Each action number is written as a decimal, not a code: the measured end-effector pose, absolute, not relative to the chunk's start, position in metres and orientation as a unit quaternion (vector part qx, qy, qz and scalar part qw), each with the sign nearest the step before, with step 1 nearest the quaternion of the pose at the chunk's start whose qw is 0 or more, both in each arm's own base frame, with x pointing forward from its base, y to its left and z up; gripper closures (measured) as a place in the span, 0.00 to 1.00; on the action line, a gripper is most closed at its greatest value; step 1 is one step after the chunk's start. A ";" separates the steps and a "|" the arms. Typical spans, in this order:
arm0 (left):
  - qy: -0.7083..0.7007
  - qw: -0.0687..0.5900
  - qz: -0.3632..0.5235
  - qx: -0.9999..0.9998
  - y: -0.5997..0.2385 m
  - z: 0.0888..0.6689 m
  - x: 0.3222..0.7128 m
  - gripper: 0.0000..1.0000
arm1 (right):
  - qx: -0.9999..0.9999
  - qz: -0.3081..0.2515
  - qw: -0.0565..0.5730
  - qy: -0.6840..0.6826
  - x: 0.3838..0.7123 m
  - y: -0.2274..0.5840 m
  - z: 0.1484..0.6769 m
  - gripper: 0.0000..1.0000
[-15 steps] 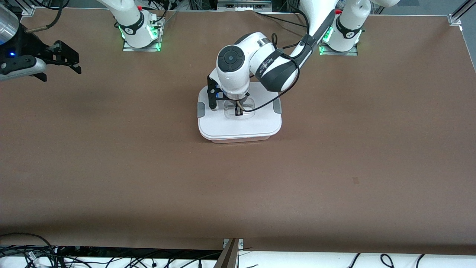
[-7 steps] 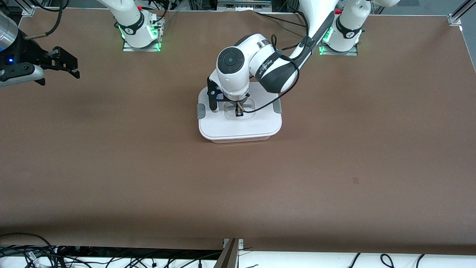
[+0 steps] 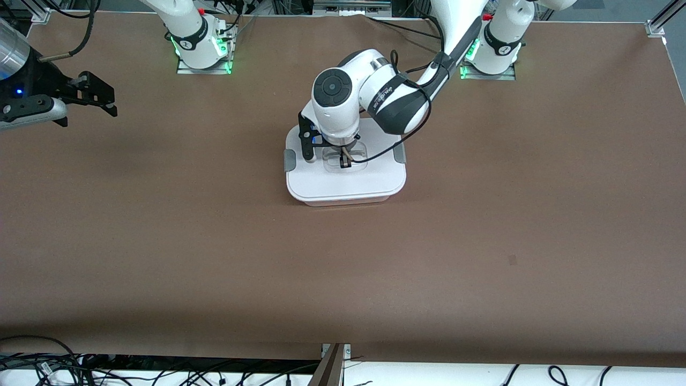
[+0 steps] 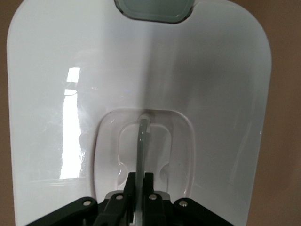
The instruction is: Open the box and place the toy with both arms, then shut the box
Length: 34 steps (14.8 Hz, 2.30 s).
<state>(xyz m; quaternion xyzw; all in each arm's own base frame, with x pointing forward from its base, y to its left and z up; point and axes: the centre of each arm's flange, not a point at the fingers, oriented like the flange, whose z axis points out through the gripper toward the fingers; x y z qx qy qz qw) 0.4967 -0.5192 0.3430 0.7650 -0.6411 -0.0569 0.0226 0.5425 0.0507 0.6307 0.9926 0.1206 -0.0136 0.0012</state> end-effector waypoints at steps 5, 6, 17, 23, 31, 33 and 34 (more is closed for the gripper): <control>-0.621 0.014 -0.062 0.781 -0.504 0.373 0.518 0.50 | 0.993 -0.011 0.001 0.120 0.543 0.050 0.632 0.00; -0.610 0.012 -0.061 0.790 -0.493 0.383 0.530 0.43 | 0.993 -0.011 0.001 0.120 0.543 0.050 0.632 0.00; -0.384 -0.045 -0.039 0.921 -0.236 0.413 0.692 0.00 | 0.993 -0.011 0.001 0.119 0.543 0.049 0.632 0.00; -0.282 -0.071 0.003 0.957 -0.107 0.476 0.722 0.00 | 0.993 -0.011 0.001 0.119 0.543 0.049 0.632 0.00; -0.049 0.001 -0.027 0.998 0.030 0.563 0.654 0.00 | 0.993 -0.011 0.001 0.119 0.544 0.049 0.631 0.00; -0.039 0.007 -0.035 0.999 0.023 0.574 0.635 0.00 | 0.993 -0.012 0.001 0.119 0.544 0.049 0.631 0.00; -0.038 0.010 -0.038 0.998 0.020 0.577 0.626 0.00 | 0.993 -0.012 0.001 0.119 0.544 0.049 0.631 0.00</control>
